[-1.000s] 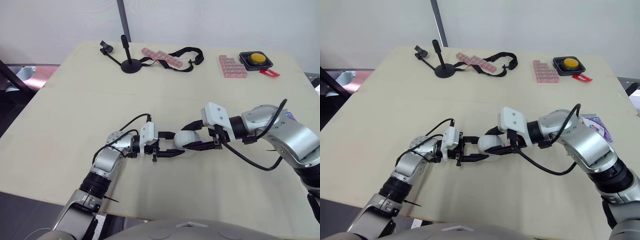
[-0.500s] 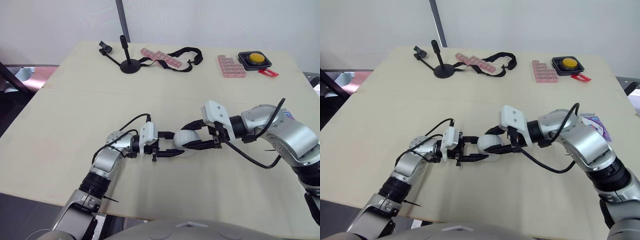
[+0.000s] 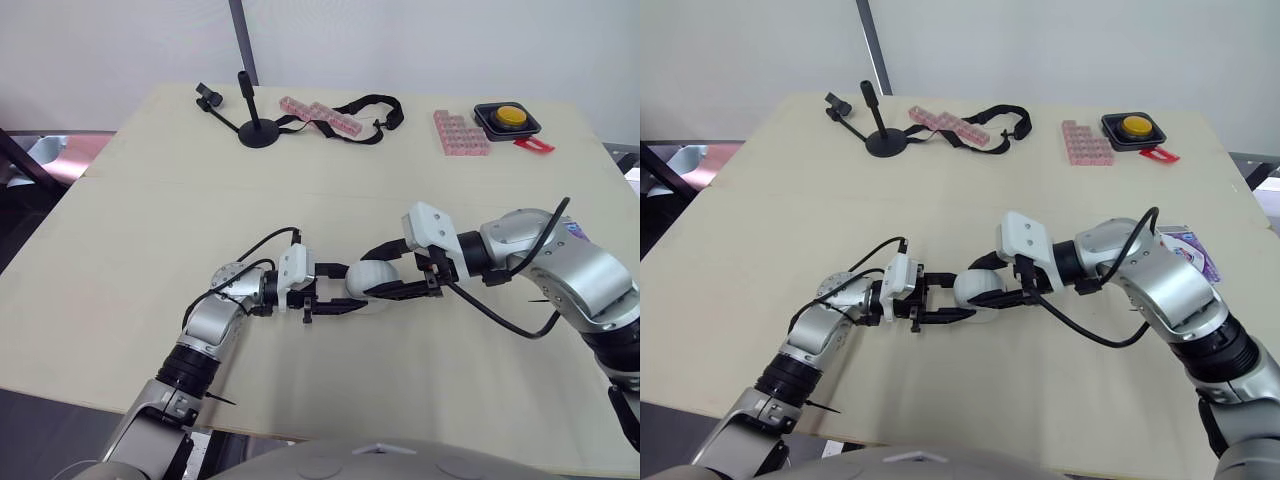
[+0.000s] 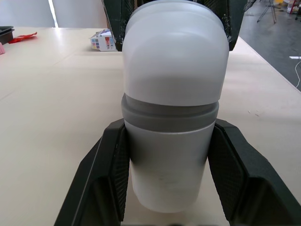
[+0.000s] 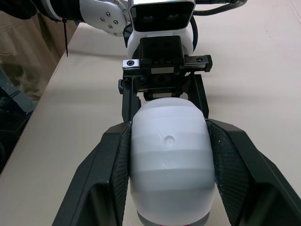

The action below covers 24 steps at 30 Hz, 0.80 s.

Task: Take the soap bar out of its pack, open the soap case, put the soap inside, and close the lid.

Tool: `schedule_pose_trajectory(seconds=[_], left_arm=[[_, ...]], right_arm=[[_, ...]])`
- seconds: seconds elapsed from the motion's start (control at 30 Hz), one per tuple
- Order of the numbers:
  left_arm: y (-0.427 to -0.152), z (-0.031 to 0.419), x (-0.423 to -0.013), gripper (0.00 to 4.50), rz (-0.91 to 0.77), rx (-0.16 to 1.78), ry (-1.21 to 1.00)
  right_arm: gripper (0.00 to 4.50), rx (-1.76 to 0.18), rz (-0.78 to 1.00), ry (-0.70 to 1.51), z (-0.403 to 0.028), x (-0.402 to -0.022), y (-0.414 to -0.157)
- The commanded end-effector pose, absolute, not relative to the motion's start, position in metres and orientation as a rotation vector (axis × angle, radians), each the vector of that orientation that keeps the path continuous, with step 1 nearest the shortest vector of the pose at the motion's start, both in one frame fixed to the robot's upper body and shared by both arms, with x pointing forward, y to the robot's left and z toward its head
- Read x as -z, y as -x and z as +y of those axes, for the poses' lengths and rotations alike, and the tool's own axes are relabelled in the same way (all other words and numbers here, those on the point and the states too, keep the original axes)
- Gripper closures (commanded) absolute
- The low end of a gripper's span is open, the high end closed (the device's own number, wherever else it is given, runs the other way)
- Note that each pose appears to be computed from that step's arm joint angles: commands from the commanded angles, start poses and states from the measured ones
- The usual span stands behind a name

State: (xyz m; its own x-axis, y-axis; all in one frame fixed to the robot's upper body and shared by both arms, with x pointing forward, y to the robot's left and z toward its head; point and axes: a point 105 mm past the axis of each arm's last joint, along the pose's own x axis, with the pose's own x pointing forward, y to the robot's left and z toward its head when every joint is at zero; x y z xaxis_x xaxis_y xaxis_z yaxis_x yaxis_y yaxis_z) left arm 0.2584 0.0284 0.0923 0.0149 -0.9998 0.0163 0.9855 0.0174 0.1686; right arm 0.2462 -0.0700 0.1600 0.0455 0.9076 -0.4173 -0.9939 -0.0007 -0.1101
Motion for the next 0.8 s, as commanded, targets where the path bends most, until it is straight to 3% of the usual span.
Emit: schedule_pose_trajectory(seconds=[0.03,0.47,0.53,0.67,0.8], left_arm=[[-0.2516,0.0266,-0.1007,2.61,-0.197,1.581,-0.146],[-0.2508,0.0266,-0.1002,2.61,-0.195,1.580,-0.141],[-0.2505,0.0265,-0.1000,2.61,-0.194,1.580,-0.141],[-0.2499,0.0263,-0.0997,2.61,-0.192,1.580,-0.140],[-0.2498,0.0259,-0.0996,2.61,-0.191,1.580,-0.138]], right_arm=[[2.54,-1.464,0.311,0.421,-0.0754,-0.1482,-0.2543],[2.54,-1.464,0.330,0.409,-0.0764,-0.1448,-0.2535],[1.49,-1.460,0.319,0.423,-0.0771,-0.1457,-0.2548],[0.17,-1.454,0.297,0.440,-0.0770,-0.1476,-0.2565],[0.03,-1.461,0.294,0.440,-0.0764,-0.1486,-0.2548]])
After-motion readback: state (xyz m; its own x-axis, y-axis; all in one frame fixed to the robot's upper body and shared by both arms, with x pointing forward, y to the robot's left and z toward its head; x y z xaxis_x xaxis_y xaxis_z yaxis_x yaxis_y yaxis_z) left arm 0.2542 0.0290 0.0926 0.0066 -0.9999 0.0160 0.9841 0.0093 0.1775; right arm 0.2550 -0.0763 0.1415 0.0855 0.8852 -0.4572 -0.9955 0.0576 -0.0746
